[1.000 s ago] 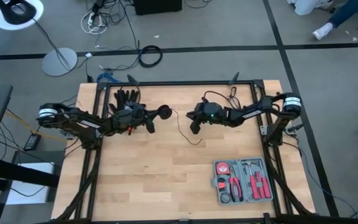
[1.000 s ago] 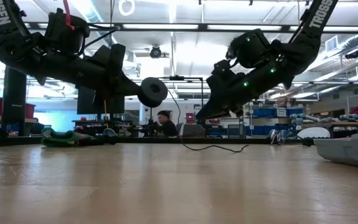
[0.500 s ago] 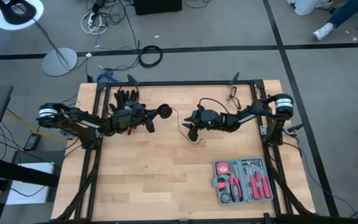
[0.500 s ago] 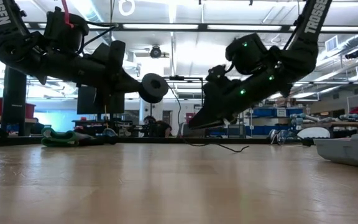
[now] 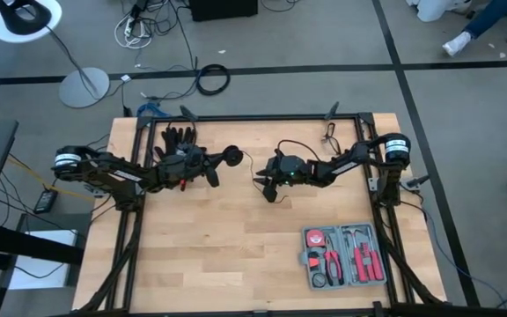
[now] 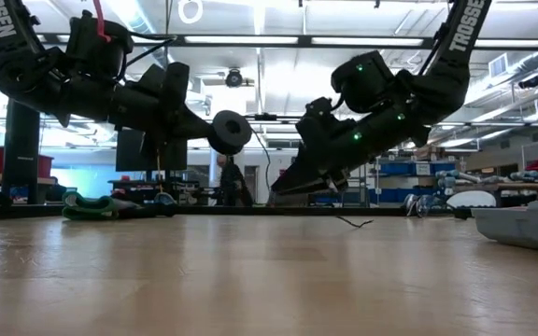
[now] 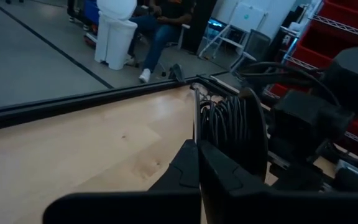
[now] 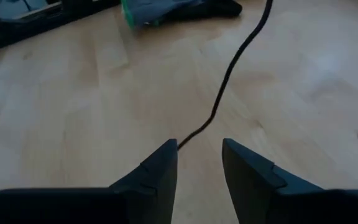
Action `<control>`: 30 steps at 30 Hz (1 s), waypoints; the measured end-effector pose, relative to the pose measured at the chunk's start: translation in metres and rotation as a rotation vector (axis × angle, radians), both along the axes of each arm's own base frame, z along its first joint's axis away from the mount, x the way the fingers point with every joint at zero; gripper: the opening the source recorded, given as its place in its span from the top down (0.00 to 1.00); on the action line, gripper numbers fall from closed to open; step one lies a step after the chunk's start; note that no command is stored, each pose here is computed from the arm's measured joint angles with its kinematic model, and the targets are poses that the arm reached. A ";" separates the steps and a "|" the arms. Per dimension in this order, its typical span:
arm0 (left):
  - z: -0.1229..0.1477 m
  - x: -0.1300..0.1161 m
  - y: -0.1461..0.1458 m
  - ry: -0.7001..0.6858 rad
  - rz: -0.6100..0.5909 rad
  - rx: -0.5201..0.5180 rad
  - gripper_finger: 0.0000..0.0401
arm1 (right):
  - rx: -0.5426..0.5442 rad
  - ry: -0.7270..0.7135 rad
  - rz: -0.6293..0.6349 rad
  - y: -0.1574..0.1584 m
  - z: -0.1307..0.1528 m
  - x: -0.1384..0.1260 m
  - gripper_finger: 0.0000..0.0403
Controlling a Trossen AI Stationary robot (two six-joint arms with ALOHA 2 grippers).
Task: Coil cords
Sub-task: Coil the black wire
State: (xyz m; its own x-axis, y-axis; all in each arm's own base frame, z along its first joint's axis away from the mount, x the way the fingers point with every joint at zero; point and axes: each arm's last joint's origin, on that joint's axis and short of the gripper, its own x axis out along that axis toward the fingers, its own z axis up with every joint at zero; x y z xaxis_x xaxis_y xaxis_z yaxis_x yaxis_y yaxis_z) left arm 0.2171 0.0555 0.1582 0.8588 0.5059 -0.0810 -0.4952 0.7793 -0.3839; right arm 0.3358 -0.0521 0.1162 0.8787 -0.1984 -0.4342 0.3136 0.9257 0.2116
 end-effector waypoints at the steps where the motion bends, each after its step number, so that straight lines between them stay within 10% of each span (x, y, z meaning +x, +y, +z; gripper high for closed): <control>1: 0.000 0.000 0.000 -0.001 0.003 0.000 1.00 | 0.000 0.003 -0.001 0.000 0.000 0.000 0.68; 30: 0.011 0.007 0.001 -0.043 -0.014 0.031 1.00 | 0.029 -0.029 0.040 -0.010 0.007 0.005 0.83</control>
